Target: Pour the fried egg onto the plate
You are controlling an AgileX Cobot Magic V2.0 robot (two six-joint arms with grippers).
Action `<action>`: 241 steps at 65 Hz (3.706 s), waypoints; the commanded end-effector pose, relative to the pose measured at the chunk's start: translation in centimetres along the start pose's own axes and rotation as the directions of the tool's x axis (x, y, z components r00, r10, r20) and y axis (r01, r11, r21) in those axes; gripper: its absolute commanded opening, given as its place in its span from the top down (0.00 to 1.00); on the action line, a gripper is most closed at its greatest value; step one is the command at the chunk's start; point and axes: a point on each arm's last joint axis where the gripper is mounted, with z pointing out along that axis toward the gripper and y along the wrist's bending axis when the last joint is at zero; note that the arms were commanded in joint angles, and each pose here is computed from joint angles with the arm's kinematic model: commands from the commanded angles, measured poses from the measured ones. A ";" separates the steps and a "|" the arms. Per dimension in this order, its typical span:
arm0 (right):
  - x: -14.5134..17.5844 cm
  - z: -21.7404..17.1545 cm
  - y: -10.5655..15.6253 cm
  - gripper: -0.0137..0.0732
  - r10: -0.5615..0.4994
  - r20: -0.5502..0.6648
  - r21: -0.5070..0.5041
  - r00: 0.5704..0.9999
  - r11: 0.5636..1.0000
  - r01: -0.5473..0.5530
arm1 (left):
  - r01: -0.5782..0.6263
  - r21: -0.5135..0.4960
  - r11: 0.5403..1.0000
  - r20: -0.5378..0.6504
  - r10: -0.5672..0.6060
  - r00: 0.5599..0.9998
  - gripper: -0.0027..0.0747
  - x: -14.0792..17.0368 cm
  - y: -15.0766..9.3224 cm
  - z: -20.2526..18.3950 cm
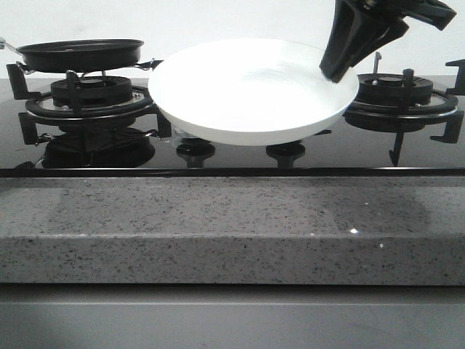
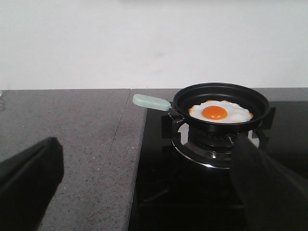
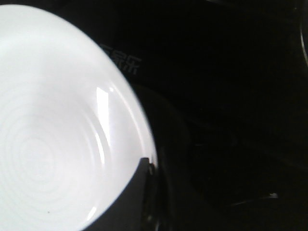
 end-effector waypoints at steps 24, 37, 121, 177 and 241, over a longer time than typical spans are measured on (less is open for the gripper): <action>-0.8 -2.5 1.0 0.89 -0.011 0.102 -0.031 0.995 0.999 0.014 | 0.174 0.039 0.984 0.085 -0.177 0.980 0.07 -1.9 -0.2 0.0; -0.8 -2.5 1.1 0.89 -0.011 0.101 -0.031 0.995 0.999 0.014 | 0.424 0.051 0.904 -0.244 -0.401 0.883 0.07 -1.0 -1.3 2.9; -0.8 -2.5 1.1 0.89 -0.011 0.100 -0.031 0.995 0.999 0.014 | 0.911 0.086 0.403 -0.566 -0.733 0.378 0.07 -2.0 7.4 26.5; -0.8 -2.5 1.1 0.89 -0.011 0.100 -0.031 0.995 0.999 0.014 | 0.914 0.093 0.395 -0.593 -0.715 0.370 0.76 -1.1 6.5 29.8; -0.8 -2.5 1.1 0.89 -0.011 0.100 -0.031 0.995 0.999 0.014 | 0.946 0.314 0.076 -0.697 -0.658 0.285 0.99 -5.2 4.3 27.7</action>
